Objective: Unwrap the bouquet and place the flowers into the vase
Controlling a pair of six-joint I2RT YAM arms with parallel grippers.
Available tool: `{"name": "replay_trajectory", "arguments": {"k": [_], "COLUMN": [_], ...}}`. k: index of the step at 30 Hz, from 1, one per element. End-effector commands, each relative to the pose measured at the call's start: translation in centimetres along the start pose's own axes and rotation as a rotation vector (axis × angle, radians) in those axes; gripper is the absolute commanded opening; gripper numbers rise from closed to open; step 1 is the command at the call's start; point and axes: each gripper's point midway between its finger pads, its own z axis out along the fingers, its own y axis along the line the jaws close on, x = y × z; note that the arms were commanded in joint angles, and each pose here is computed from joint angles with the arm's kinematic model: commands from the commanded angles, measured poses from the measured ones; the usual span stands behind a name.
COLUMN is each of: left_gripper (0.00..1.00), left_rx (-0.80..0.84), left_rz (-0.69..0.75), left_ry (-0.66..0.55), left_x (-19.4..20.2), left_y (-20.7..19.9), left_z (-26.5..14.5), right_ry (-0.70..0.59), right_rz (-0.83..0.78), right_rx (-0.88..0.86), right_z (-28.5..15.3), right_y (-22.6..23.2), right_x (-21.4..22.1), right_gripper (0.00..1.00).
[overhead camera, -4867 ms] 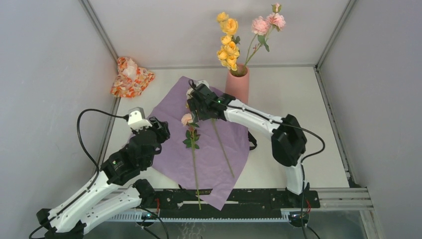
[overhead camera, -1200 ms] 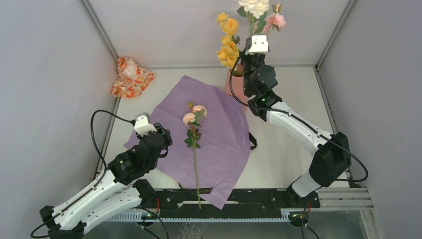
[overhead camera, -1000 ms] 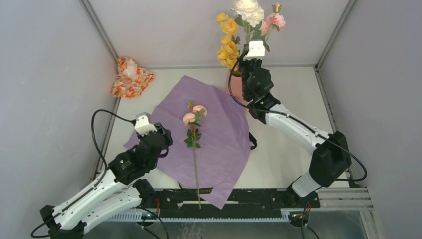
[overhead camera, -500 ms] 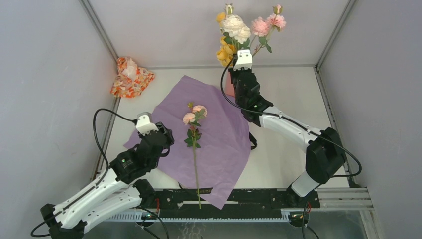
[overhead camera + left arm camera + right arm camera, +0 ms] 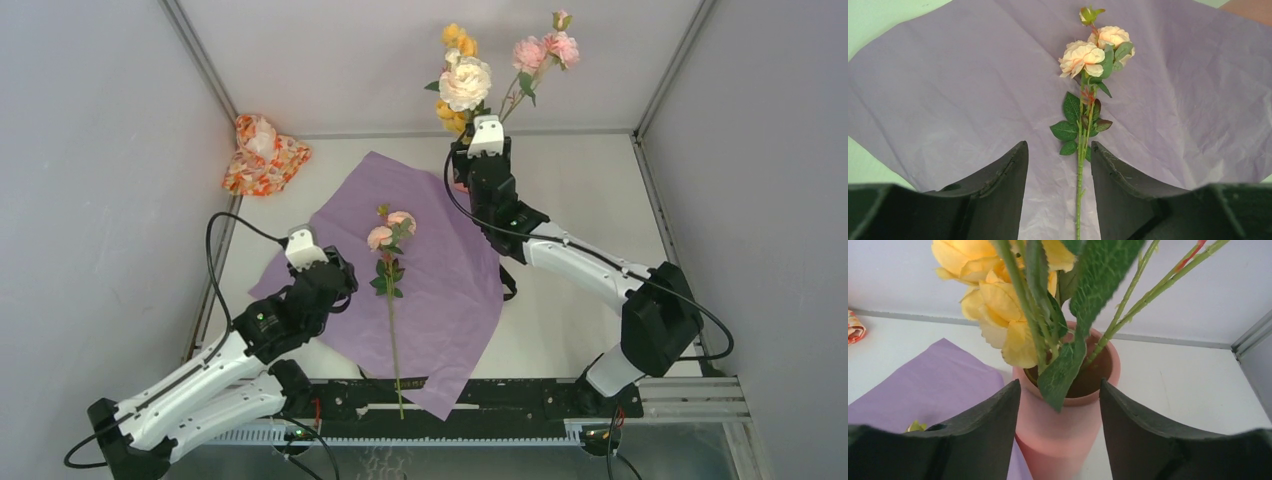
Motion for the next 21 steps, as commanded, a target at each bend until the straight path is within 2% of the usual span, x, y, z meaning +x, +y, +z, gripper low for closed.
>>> {"name": "replay_trajectory", "arguments": {"k": [1, 7, 15, 21], "left_gripper": [0.54, 0.55, 0.56, 0.57], "left_rx": [0.016, 0.008, 0.0, -0.021], "left_rz": [-0.024, -0.016, 0.013, 0.05], "left_ry": [0.005, 0.024, 0.068, 0.138], "left_x": [0.3, 0.9, 2.3, 4.0], "left_y": [-0.7, -0.8, -1.3, -2.1], "left_z": [0.3, 0.7, 1.5, 2.5], "right_ry": [-0.043, -0.083, -0.136, -0.187], "right_rz": [0.053, 0.083, 0.17, 0.304], "right_rx": [-0.002, 0.017, 0.058, 0.012], "right_z": [-1.9, -3.2, -6.3, -11.5], "right_y": [-0.8, -2.4, -5.6, -8.1], "right_x": [-2.8, -5.2, -8.8, -9.1], "right_gripper": [0.7, 0.79, 0.8, 0.8]}}
